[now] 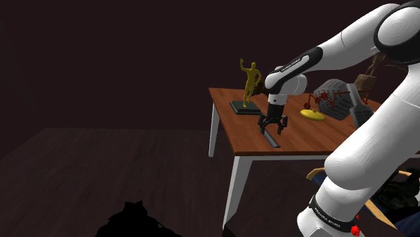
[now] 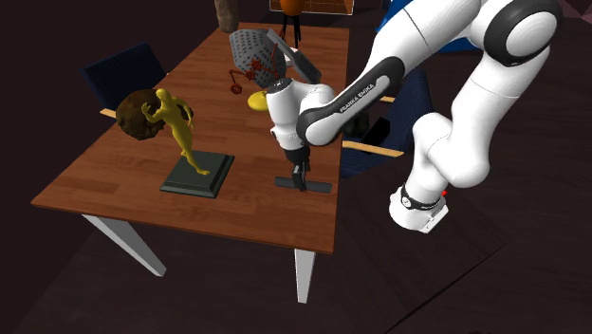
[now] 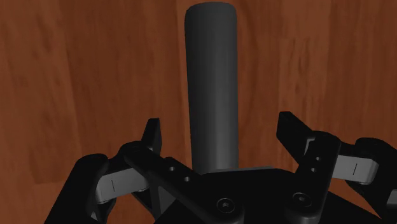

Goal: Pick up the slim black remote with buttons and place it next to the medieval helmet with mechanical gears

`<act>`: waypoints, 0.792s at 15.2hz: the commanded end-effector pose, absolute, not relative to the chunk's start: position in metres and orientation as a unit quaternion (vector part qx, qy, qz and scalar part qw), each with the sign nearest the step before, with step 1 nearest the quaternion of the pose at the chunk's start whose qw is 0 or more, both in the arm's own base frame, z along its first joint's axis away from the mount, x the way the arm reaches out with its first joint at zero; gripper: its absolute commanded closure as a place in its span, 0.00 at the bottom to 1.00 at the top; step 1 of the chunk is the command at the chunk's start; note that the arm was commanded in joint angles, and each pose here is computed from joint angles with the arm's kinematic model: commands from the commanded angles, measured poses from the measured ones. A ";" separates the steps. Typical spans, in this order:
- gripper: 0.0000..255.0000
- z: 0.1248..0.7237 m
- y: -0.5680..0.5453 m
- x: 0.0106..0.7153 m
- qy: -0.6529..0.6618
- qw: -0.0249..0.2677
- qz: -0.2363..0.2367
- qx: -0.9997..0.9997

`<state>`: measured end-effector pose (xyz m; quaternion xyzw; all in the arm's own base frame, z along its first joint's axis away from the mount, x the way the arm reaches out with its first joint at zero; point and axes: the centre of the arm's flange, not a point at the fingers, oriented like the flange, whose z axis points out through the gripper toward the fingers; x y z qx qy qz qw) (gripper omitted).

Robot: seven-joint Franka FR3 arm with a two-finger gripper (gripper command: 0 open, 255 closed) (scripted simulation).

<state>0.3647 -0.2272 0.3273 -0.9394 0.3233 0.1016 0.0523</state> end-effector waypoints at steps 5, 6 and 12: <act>0.00 0.308 -0.224 0.361 0.324 0.052 0.101 -0.939; 0.00 0.308 -0.224 0.361 0.324 0.052 0.101 -0.939; 1.00 0.308 -0.224 0.361 0.324 0.052 0.101 -0.939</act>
